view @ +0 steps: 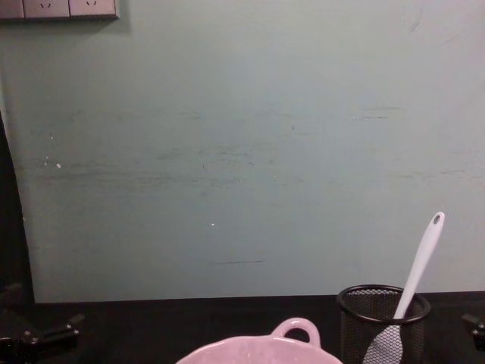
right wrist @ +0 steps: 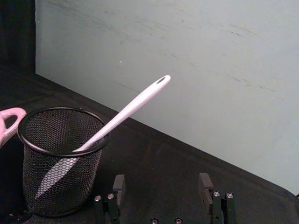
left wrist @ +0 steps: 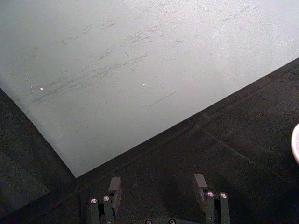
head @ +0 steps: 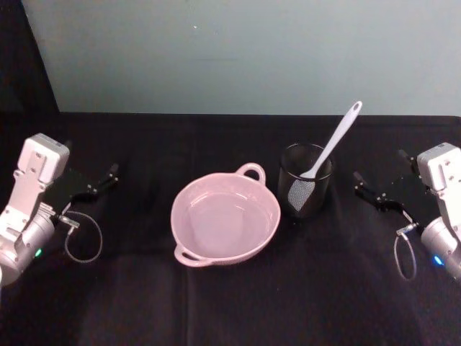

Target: Use the one hand to pick up the spoon and stir the clear water in the bowl.

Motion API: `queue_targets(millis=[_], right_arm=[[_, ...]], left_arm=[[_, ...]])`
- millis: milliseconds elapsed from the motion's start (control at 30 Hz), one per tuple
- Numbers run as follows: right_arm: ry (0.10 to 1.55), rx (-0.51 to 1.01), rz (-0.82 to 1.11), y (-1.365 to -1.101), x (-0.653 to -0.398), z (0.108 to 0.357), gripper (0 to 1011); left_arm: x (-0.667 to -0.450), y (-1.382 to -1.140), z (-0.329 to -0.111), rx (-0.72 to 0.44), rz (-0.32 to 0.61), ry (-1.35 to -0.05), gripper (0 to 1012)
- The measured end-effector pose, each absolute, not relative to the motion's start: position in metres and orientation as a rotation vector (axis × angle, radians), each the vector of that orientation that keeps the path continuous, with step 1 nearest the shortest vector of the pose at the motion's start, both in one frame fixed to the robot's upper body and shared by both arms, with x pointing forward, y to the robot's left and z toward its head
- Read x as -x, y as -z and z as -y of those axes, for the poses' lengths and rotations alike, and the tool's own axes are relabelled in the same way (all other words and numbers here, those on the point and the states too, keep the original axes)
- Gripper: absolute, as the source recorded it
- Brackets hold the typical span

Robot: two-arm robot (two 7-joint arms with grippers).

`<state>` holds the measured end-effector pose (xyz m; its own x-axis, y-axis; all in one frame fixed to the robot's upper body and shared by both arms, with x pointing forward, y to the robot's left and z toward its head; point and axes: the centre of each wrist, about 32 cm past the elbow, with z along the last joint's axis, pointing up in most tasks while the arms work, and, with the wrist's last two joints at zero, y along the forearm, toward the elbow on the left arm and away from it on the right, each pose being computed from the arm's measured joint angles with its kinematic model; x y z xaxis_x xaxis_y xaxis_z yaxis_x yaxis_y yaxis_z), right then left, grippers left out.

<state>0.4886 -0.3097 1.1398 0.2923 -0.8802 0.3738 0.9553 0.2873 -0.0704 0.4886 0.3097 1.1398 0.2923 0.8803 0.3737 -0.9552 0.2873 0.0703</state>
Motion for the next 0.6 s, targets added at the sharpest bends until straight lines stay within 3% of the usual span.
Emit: queue_targets(millis=[600], right_arm=[[1.248, 0.305, 0.285, -1.1398, -0.4886, 0.3097, 1002]], left_arm=[[-0.4886, -1.1398, -0.3097, -0.304, 0.285, -1.248, 1011]])
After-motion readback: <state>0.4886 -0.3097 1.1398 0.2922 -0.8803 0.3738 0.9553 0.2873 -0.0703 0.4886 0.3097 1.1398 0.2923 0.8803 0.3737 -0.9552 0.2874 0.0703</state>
